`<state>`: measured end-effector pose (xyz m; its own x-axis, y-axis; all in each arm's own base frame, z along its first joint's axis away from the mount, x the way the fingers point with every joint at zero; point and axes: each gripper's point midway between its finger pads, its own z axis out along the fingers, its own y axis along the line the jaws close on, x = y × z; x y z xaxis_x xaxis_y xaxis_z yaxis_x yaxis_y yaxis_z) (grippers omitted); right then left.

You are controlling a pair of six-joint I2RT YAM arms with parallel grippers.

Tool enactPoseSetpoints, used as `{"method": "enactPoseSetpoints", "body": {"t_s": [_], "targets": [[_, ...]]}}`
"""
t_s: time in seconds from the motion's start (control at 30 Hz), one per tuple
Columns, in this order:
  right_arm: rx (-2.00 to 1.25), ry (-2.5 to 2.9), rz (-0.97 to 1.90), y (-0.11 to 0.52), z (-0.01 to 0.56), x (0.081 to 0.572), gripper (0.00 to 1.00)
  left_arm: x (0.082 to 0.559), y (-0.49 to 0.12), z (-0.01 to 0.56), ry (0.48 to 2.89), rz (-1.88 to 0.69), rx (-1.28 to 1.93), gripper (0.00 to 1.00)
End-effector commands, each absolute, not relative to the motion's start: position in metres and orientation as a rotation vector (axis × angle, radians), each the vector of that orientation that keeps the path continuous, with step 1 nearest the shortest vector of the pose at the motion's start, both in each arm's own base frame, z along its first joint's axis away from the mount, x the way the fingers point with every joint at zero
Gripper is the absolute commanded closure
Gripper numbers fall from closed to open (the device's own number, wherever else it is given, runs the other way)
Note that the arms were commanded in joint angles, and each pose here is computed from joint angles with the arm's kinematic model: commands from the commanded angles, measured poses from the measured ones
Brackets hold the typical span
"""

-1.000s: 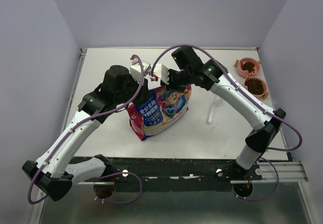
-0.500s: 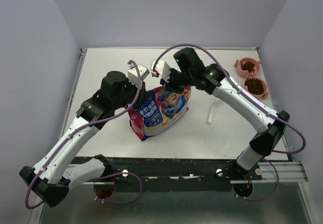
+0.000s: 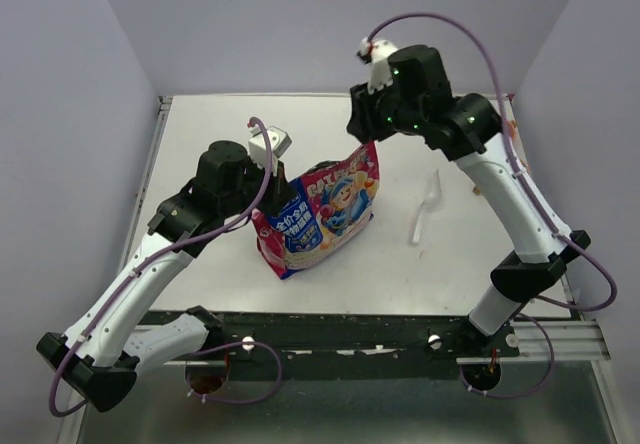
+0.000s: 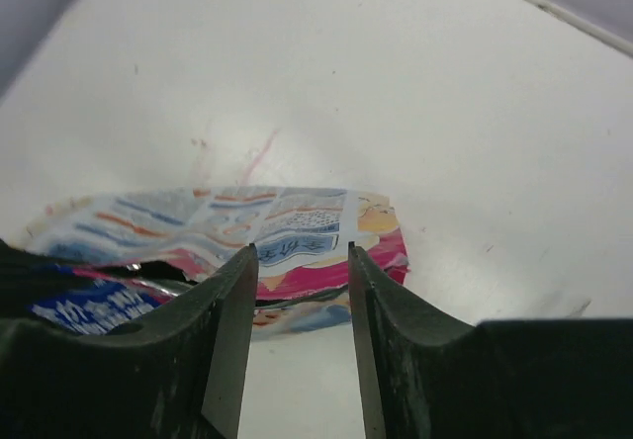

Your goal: Serve the pet food

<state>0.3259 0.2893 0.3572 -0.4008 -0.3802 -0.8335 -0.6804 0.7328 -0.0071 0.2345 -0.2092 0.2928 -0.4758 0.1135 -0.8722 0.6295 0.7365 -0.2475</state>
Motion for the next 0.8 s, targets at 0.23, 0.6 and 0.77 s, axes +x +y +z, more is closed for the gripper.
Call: {"method": "enactPoseSetpoints", "body": {"t_s": [0.23, 0.6, 0.77], "targets": [[0.436, 2.352, 0.854, 0.281, 0.365, 0.290, 0.43, 0.222, -0.214, 0.307, 2.026, -0.787, 0.509, 1.00], [0.714, 2.447, 0.680, 0.265, 0.329, 0.291, 0.00, 0.199, -0.228, 0.304, 2.004, -0.849, 0.571, 1.00], [0.654, 2.491, 0.520, 0.263, 0.313, 0.306, 0.07, 0.194, -0.229, 0.309, 1.992, -0.840, 0.595, 1.00]]}}
